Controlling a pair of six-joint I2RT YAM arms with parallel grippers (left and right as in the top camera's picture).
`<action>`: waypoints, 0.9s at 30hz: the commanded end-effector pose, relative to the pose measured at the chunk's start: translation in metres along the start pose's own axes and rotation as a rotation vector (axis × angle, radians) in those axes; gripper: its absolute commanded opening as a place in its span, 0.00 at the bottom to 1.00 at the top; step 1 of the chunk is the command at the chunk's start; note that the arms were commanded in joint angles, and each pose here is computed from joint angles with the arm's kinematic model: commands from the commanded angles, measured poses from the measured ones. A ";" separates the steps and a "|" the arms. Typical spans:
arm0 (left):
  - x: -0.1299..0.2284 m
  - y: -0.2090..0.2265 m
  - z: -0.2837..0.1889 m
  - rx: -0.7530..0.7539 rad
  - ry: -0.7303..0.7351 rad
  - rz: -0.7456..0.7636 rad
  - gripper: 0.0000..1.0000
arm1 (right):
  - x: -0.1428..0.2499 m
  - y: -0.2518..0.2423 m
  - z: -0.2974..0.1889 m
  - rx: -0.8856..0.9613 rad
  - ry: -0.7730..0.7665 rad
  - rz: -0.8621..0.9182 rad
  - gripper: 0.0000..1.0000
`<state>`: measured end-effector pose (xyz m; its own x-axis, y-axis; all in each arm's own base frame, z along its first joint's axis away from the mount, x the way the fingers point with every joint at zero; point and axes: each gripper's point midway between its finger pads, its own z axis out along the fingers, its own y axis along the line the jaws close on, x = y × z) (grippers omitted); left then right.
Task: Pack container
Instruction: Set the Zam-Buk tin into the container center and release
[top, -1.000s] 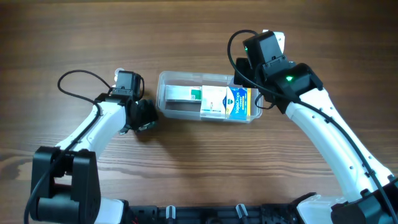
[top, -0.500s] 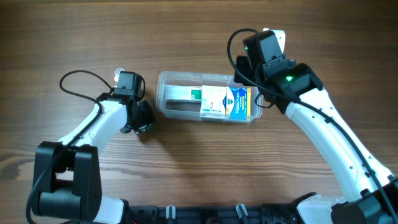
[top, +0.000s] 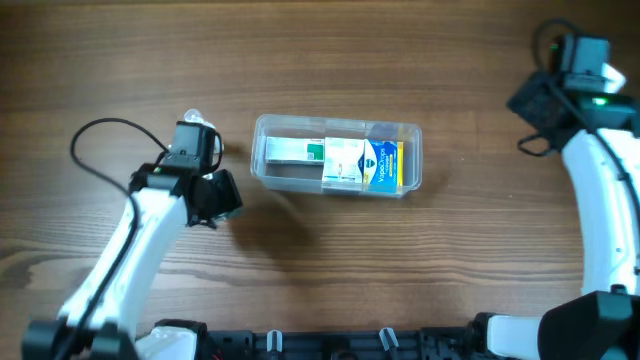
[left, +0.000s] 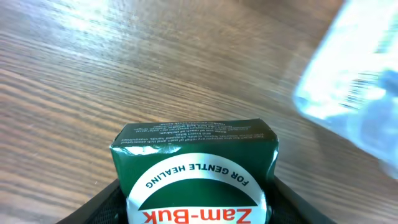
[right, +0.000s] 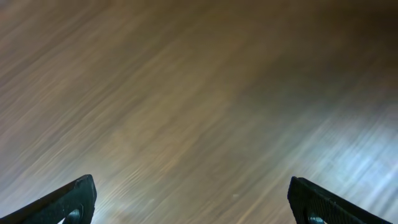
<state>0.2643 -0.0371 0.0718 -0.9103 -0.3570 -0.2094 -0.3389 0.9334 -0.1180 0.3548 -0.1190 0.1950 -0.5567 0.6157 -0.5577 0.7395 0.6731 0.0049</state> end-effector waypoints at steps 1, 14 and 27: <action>-0.004 -0.017 -0.038 0.142 -0.102 0.059 0.57 | -0.005 -0.019 0.008 0.025 0.023 0.071 1.00; -0.045 -0.131 -0.140 0.509 -0.527 0.363 0.45 | -0.007 -0.020 0.008 0.026 0.018 0.078 1.00; -0.034 -0.281 -0.051 0.536 -0.320 0.567 0.44 | -0.007 -0.020 0.008 0.026 0.018 0.078 1.00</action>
<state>0.3762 -0.2550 0.1757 -0.7545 0.0377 -0.6552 0.3447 0.8723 -0.3469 0.3445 -0.1418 0.1935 -0.5155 0.6598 -0.5468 0.7840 0.6207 0.0099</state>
